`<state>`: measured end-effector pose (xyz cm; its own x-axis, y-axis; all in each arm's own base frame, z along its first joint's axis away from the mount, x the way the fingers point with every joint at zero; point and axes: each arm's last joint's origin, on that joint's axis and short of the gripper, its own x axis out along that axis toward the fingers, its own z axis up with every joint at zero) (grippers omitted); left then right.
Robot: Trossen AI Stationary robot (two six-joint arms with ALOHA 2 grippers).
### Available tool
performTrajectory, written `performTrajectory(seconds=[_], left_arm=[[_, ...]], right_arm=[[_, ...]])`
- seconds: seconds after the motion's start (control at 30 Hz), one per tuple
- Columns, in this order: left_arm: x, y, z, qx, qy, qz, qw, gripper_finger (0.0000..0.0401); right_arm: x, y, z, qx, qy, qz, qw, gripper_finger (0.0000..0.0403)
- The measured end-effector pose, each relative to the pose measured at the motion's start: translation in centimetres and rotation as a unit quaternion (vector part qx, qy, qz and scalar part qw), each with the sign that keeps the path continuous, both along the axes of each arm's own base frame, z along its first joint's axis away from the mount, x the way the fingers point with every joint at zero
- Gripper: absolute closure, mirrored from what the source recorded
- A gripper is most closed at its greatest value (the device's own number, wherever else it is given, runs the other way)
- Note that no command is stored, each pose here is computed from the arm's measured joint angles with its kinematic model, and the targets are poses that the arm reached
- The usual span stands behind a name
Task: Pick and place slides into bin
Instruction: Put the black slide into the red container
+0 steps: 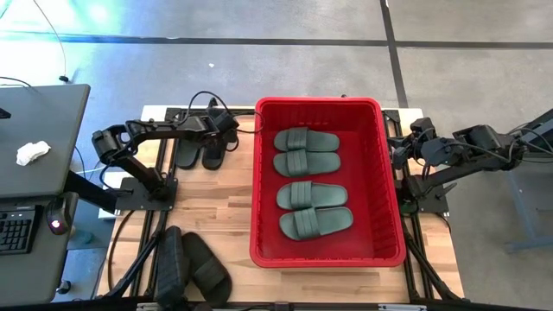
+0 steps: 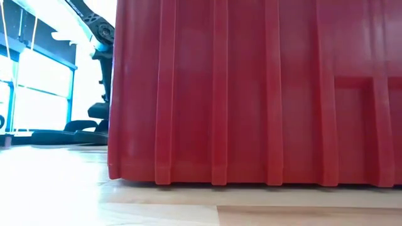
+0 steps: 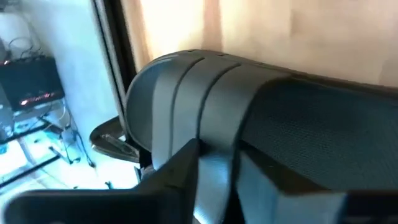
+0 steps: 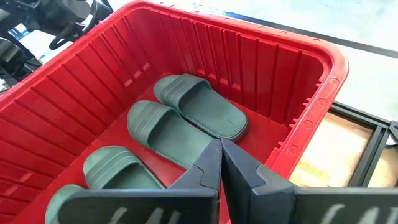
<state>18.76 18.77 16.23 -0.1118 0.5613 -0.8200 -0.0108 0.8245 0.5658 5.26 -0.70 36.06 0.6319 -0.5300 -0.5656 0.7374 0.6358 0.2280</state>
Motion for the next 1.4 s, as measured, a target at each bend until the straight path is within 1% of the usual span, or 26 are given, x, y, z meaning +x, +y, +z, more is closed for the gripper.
performTrajectory(seconds=[0.1,0.13,0.23,0.3,0.37,0.5,0.57,0.77,0.9,1.0,1.07,1.13,1.17,1.23,1.3,1.37,1.4], left_arm=[[0.0,0.0,0.2,0.005,-0.009,0.01,1.0,0.0382],[0.0,0.0,0.2,0.007,-0.012,0.012,1.0,0.039],[0.2,0.2,0.5,0.007,-0.022,0.022,0.999,0.0382],[0.4,0.2,1.0,0.002,-0.029,0.034,0.999,0.0388],[0.5,0.2,1.8,-0.006,-0.028,0.05,0.998,0.0395],[1.0,0.3,3.9,-0.012,-0.033,0.073,0.997,0.0395],[1.2,0.3,5.2,-0.011,-0.038,0.079,0.996,0.0397],[2.7,0.4,10.3,0.022,-0.085,0.084,0.993,0.0398],[4.1,0.3,14.4,0.077,-0.123,0.077,0.986,0.0399],[4.8,0.2,17.6,0.112,-0.16,0.067,0.978,0.0399],[5.2,0.0,19.7,0.131,-0.186,0.056,0.972,0.0399],[5.3,-0.1,21.5,0.148,-0.208,0.045,0.966,0.04],[5.3,-0.1,22.4,0.157,-0.221,0.043,0.962,0.04],[5.3,-0.1,23.9,0.174,-0.247,0.043,0.952,0.04],[5.2,-0.1,25.1,0.185,-0.265,0.043,0.945,0.04],[5.1,-0.1,26.0,0.195,-0.281,0.043,0.939,0.04],[5.1,-0.2,26.4,0.197,-0.286,0.043,0.937,0.04]], right_arm=[[0.0,0.0,0.0,-0.001,0.001,0.001,1.0,0.0402],[0.0,0.0,0.0,-0.001,0.001,0.001,1.0,0.0402],[0.0,0.0,0.0,-0.003,0.0,-0.001,1.0,0.0402],[0.0,0.0,0.0,-0.003,0.0,-0.001,1.0,0.0402],[0.0,0.0,0.0,-0.005,0.0,-0.002,1.0,0.0402],[0.0,-0.1,0.0,-0.013,-0.002,-0.009,1.0,0.0402],[0.0,-0.1,0.1,-0.017,-0.003,-0.013,1.0,0.0402],[0.2,-0.1,0.3,-0.016,-0.023,-0.019,0.999,0.0402],[0.8,0.1,0.9,-0.011,-0.063,-0.012,0.998,0.0402],[1.5,0.3,1.7,-0.024,-0.086,0.028,0.996,0.0402],[2.2,0.5,2.3,-0.059,-0.092,0.064,0.992,0.0402],[3.2,0.8,2.9,-0.121,-0.077,0.11,0.984,0.0402],[3.8,1.0,3.2,-0.158,-0.065,0.139,0.976,0.0402],[5.1,1.3,3.8,-0.238,-0.036,0.182,0.953,0.0402],[6.7,1.7,4.2,-0.313,-0.006,0.214,0.925,0.0394],[8.6,2.1,4.5,-0.382,0.029,0.231,0.894,0.0376],[9.6,2.2,4.6,-0.413,0.046,0.229,0.88,0.0364]])
